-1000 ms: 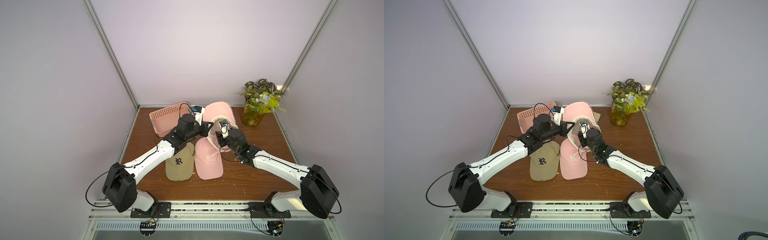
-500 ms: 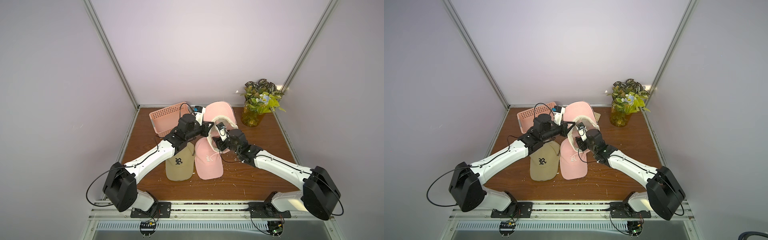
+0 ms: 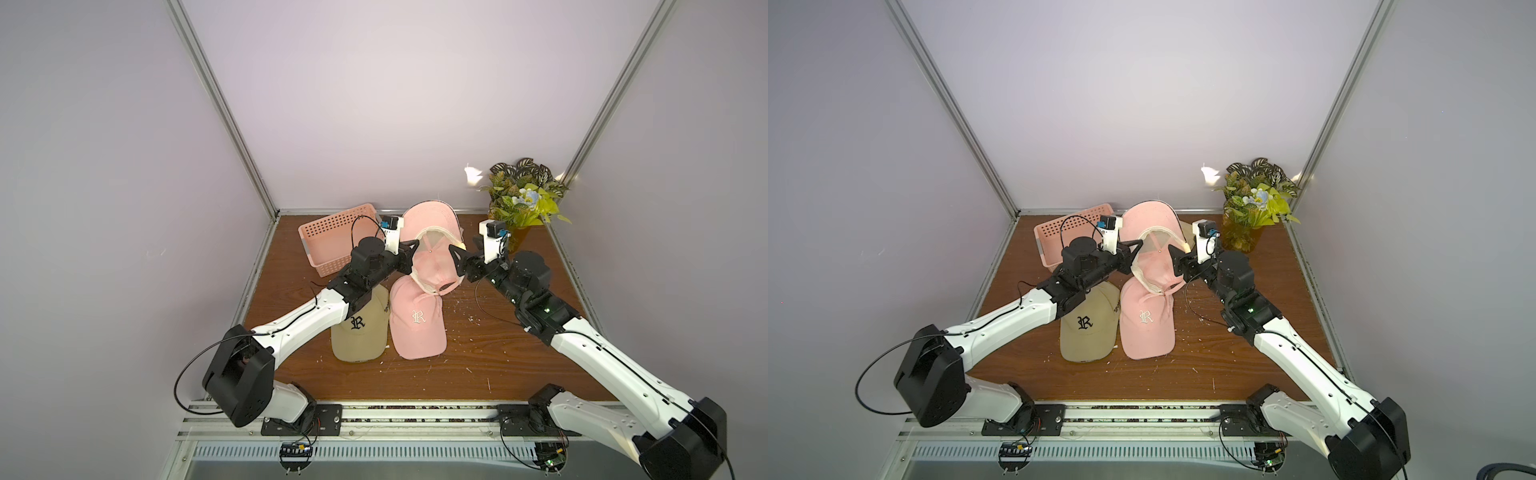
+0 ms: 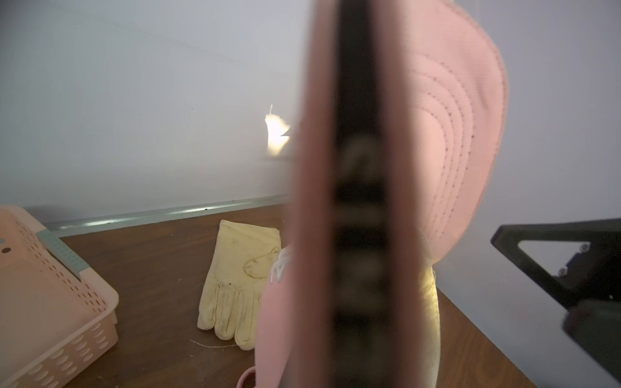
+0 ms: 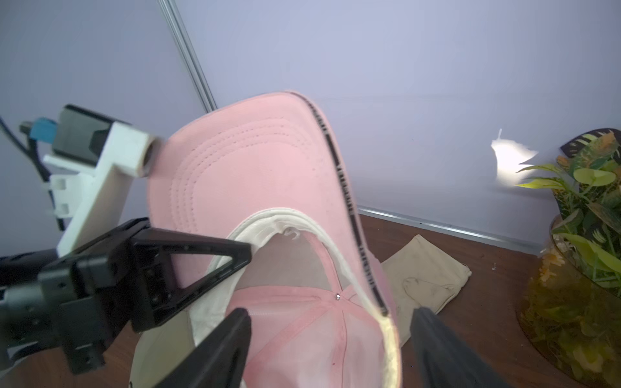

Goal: Turn the baseball cap inside out
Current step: Turn over the baseball cap, then place the baseball cap at the center of the board.

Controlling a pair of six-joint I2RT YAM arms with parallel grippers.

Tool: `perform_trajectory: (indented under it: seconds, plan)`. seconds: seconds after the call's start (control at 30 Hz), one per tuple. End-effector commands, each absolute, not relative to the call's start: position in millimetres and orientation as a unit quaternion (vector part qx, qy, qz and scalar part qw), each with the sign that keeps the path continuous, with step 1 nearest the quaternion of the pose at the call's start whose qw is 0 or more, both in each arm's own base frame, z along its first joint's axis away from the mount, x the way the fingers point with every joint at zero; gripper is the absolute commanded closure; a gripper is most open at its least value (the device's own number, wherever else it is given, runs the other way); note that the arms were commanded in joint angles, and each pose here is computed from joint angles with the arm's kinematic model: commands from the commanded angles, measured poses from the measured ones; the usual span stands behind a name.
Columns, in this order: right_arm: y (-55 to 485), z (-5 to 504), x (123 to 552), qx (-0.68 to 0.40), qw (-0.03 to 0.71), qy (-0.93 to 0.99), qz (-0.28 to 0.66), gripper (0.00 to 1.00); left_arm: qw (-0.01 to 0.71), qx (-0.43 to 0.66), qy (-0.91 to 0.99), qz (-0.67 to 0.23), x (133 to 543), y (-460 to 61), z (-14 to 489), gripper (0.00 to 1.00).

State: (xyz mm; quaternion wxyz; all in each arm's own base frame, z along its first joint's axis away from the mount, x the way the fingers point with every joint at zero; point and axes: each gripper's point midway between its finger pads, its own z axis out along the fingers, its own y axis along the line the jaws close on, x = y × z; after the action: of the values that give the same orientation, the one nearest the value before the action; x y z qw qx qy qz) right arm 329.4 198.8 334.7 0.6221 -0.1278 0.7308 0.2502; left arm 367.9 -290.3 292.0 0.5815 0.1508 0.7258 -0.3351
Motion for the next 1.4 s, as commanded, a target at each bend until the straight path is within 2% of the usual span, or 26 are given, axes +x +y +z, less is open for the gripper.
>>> perform_trajectory:
  seconds: [0.0, 0.17, 0.4, 0.53, 1.0, 1.37]
  plan:
    - [205.5, 369.7, 320.7, -0.082, 0.594, 0.708, 0.373, 0.22, 0.701, 0.161, 0.611, -0.331, 356.3, -271.1, 353.3, 1.0]
    - [207.7, 394.3, 315.0, -0.028, 0.551, 0.693, 0.464, 0.26, 0.741, 0.173, 0.579, -0.292, 352.9, -258.9, 355.5, 1.0]
    - [209.9, 402.1, 313.3, 0.101, 0.427, 0.676, 0.593, 0.34, 0.771, 0.19, 0.55, -0.259, 350.2, -255.2, 356.9, 1.0]
    - [205.3, 409.3, 310.6, 0.141, 0.404, 0.652, 0.626, 0.36, 0.779, 0.193, 0.542, -0.252, 349.9, -254.1, 357.0, 1.0]
    - [208.2, 405.3, 314.1, 0.176, 0.364, 0.628, 0.665, 0.38, 0.784, 0.204, 0.533, -0.244, 353.8, -259.3, 356.3, 1.0]
    - [208.8, 393.5, 320.7, 0.188, 0.362, 0.631, 0.66, 0.36, 0.788, 0.207, 0.521, -0.255, 357.8, -266.3, 361.1, 1.0]
